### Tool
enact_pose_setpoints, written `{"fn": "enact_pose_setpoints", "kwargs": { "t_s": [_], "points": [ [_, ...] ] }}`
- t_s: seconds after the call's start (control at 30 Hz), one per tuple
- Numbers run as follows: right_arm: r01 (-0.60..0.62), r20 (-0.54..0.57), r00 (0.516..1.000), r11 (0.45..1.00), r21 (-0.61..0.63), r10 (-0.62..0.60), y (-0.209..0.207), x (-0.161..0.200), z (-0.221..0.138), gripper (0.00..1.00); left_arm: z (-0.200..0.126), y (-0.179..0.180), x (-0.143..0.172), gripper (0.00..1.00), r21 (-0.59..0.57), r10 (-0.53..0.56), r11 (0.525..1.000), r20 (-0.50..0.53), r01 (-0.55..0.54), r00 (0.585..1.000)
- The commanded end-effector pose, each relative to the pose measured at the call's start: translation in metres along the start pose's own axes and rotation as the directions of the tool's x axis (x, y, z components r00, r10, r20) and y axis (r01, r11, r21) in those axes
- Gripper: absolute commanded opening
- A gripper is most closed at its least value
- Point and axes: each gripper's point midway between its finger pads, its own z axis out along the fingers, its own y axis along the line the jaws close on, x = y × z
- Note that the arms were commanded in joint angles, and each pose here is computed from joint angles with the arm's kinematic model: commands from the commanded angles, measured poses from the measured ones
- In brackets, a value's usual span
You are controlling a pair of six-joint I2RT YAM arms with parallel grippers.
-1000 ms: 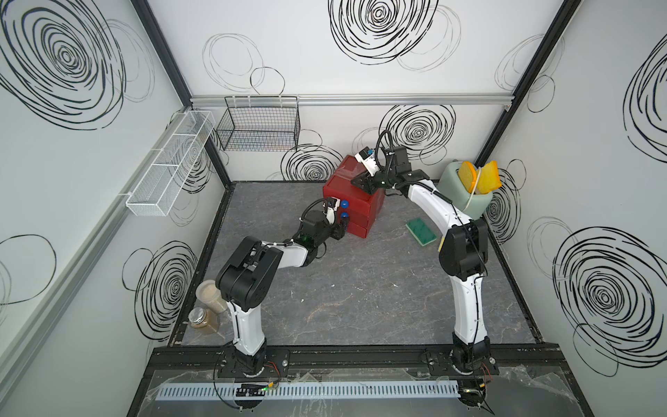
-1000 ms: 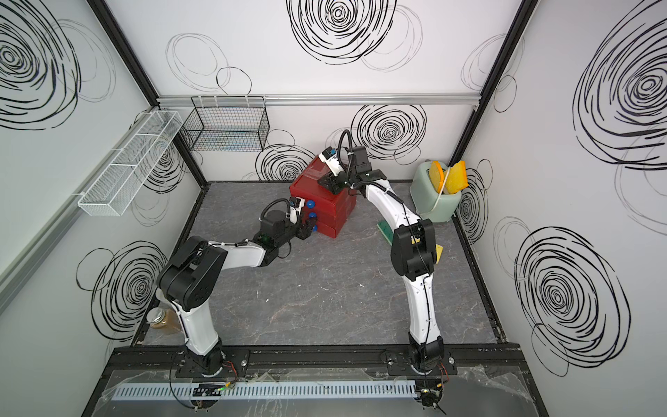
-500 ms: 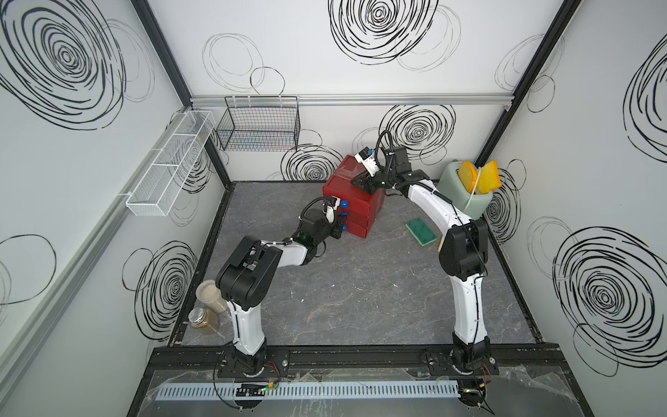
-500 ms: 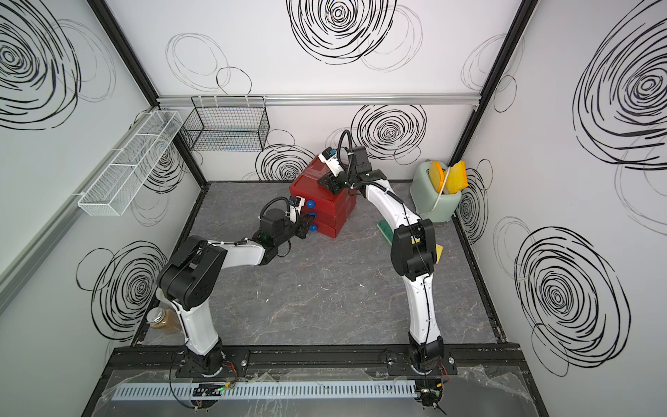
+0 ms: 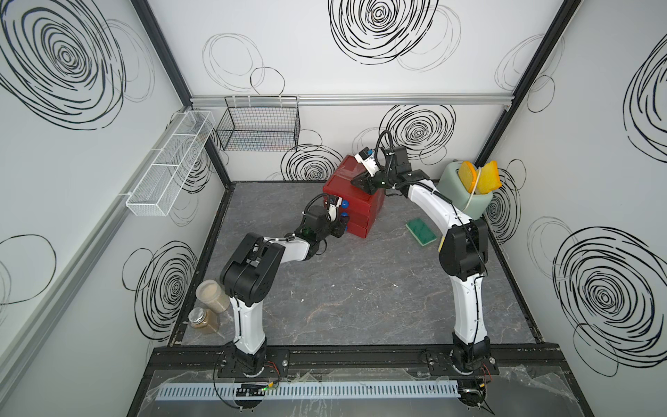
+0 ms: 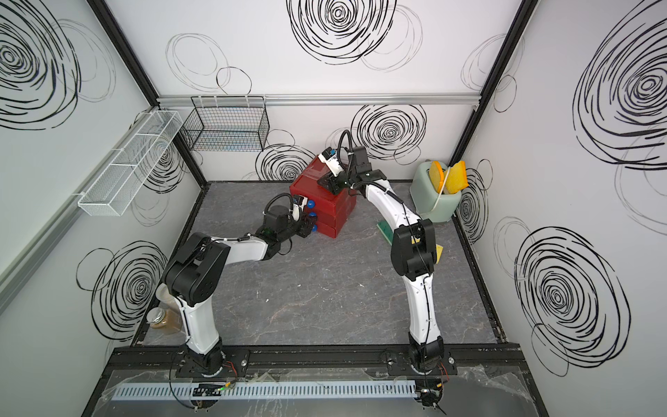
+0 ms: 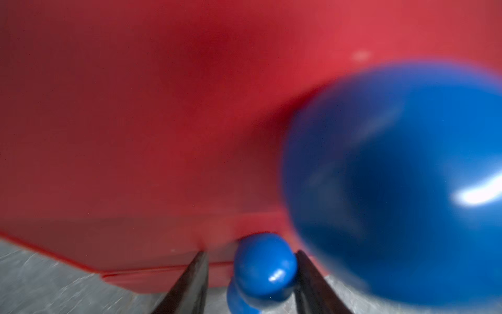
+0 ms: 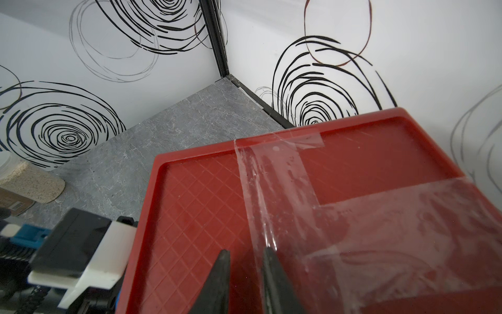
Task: Take the sponge out of the drawer
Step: Open the drawer in the storage box.
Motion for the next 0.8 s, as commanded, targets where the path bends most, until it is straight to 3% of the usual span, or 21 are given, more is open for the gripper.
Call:
{"fn": "enact_pose_setpoints", "kwargs": {
  "t_s": [0.0,0.07,0.2,0.43,0.63,0.77],
  "points": [
    [-0.112,-0.182,0.977,0.994,-0.010,0.108,-0.001,0.067,0.017,0.25,0.001,0.003,-0.011,0.43,-0.006,0.008,1.000,0.029,-0.007,1.000],
    [-0.111,-0.180,0.978,0.994,-0.010,0.108,0.000,0.066,0.017,0.25,-0.004,0.003,-0.012,0.34,-0.010,0.007,1.000,0.035,-0.007,0.999],
    [-0.113,-0.181,0.977,0.994,-0.010,0.109,-0.001,0.067,0.016,0.25,-0.014,0.004,-0.016,0.28,-0.026,0.010,1.000,0.050,-0.009,0.999],
    [-0.124,-0.193,0.974,0.992,-0.005,0.121,-0.005,0.074,0.016,0.25,-0.042,0.004,-0.017,0.27,-0.055,-0.012,0.998,0.067,0.016,0.998],
    [-0.141,-0.203,0.969,0.990,0.003,0.139,-0.011,0.082,0.013,0.25,-0.079,-0.003,0.002,0.28,-0.061,-0.070,0.995,0.063,0.073,0.996],
    [-0.145,-0.209,0.967,0.989,0.014,0.145,-0.011,0.089,0.011,0.25,-0.096,-0.017,0.020,0.28,-0.069,-0.043,0.997,0.023,0.044,0.999]
  ]
}}
